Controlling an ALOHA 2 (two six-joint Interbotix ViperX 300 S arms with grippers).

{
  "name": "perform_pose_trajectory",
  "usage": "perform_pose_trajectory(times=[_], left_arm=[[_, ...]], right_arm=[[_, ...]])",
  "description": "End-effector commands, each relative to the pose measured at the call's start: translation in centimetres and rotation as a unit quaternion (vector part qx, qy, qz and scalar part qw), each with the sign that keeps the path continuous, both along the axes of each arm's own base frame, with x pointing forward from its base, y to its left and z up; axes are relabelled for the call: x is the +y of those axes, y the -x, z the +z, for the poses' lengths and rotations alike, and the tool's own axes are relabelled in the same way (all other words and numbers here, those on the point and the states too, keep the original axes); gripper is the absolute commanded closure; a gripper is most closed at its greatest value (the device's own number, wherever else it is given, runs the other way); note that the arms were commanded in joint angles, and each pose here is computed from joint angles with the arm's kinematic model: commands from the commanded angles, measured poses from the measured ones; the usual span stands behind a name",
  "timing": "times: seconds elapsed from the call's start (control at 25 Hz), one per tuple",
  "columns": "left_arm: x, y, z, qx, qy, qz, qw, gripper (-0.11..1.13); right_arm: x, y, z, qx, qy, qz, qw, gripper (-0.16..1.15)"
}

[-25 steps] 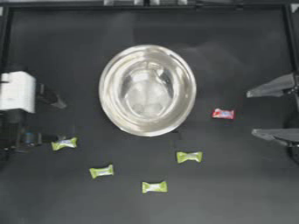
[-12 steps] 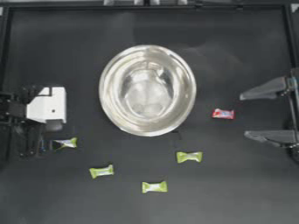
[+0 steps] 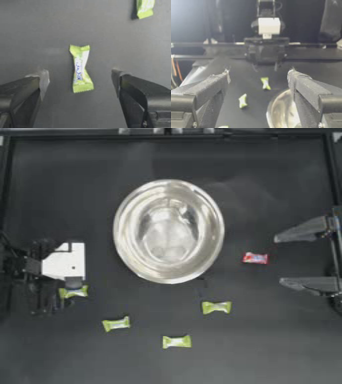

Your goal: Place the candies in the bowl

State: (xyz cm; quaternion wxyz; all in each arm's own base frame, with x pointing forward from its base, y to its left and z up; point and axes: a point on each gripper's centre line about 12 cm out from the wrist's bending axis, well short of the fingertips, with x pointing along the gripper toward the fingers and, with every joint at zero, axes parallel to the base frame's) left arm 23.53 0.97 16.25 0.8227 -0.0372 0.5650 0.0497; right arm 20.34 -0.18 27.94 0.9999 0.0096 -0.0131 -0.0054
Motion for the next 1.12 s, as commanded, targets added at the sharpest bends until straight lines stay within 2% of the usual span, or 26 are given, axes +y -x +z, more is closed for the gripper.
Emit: perform_pose_trajectory(times=[0.04,0.6,0.92,1.04,1.12], left_arm=[[-0.1,-0.5,-0.7,0.001,0.0,-0.001,1.0,0.0],[0.0,-2.1,-3.5,0.035,0.002,-0.002,0.9994,0.0],[0.0,-2.2,-4.6,0.043,0.009,0.016,0.9989,0.02],[0.0,-2.2,-5.0,0.05,0.009,0.016,0.9986,0.08],[0.0,-2.2,-5.3,0.057,0.009,0.016,0.9982,0.17]], right_arm=[[0.0,-0.3,0.7,-0.009,-0.001,0.0,1.0,-0.01],[0.0,-0.4,0.8,-0.011,-0.001,0.0,0.9999,-0.01],[0.0,-0.4,1.0,-0.014,0.002,0.001,0.9999,-0.01],[0.1,-0.4,1.0,-0.014,0.002,0.002,0.9999,-0.01],[0.2,-0.4,1.0,-0.014,0.002,0.005,0.9999,-0.01]])
